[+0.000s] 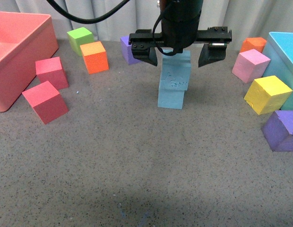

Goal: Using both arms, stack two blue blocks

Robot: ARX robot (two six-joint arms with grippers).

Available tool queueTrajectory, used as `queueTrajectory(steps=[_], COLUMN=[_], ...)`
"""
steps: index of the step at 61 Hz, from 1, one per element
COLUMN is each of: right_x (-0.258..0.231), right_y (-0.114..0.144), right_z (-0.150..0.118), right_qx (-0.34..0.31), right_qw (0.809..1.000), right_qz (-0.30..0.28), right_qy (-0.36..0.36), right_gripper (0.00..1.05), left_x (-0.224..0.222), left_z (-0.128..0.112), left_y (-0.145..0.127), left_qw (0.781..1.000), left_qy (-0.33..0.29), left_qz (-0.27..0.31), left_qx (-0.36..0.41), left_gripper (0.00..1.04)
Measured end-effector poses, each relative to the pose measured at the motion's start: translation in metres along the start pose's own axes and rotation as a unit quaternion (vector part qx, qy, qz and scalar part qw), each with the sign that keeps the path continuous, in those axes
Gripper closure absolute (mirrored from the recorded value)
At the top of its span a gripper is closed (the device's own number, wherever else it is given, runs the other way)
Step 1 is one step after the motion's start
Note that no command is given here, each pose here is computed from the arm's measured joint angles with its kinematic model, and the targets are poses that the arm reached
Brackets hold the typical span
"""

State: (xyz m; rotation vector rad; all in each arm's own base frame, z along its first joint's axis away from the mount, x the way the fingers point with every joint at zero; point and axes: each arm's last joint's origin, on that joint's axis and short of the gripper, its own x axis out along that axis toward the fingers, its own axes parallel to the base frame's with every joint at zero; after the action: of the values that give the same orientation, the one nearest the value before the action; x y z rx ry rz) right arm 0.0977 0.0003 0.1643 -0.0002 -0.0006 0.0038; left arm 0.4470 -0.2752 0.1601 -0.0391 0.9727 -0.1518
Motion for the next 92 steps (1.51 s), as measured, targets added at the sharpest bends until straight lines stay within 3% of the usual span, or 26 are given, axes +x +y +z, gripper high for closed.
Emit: queueTrajectory(steps=[17,19,23,27,28,34,39,49,76,92], right_x=[0.0,0.0,0.0,0.0,0.0,0.0,0.0,0.0,0.0,0.0], right_y=[0.0,0.0,0.0,0.0,0.0,0.0,0.0,0.0,0.0,0.0], right_z=[0.0,0.0,0.0,0.0,0.0,0.0,0.0,0.0,0.0,0.0], right_qx=[0.0,0.0,0.0,0.0,0.0,0.0,0.0,0.0,0.0,0.0], right_qw=[1.0,1.0,1.0,1.0,1.0,1.0,1.0,1.0,1.0,1.0], right_qz=[0.0,0.0,0.0,0.0,0.0,-0.001,0.0,0.0,0.0,0.0], right_qy=[0.0,0.0,0.0,0.0,0.0,0.0,0.0,0.0,0.0,0.0], right_gripper=[0.1,0.1,0.1,0.1,0.1,0.1,0.1,0.1,0.1,0.1], left_x=[-0.052,-0.056,-0.064,-0.072,-0.079,-0.105,-0.122,-0.137,-0.173,-0.191], left_z=[0.014,0.014,0.006,-0.013,-0.021,-0.054,-0.08,-0.13,-0.208,-0.234], left_y=[0.017,0.02,0.039,0.063,0.076,0.118,0.144,0.178,0.22,0.229], left_qw=[0.995,0.99,0.956,0.932,0.912,0.88,0.873,0.883,0.884,0.884], left_qy=[-0.09,-0.135,-0.289,-0.359,-0.408,-0.472,-0.484,-0.464,-0.462,-0.461], left_qz=[-0.038,-0.021,0.041,0.057,0.052,0.055,0.062,0.069,0.071,0.072], left_qx=[-0.026,-0.021,-0.005,0.007,0.001,-0.001,0.001,0.01,0.015,0.015], left_gripper=[0.07,0.1,0.24,0.35,0.4,0.58,0.73,1.01,1.01,1.01])
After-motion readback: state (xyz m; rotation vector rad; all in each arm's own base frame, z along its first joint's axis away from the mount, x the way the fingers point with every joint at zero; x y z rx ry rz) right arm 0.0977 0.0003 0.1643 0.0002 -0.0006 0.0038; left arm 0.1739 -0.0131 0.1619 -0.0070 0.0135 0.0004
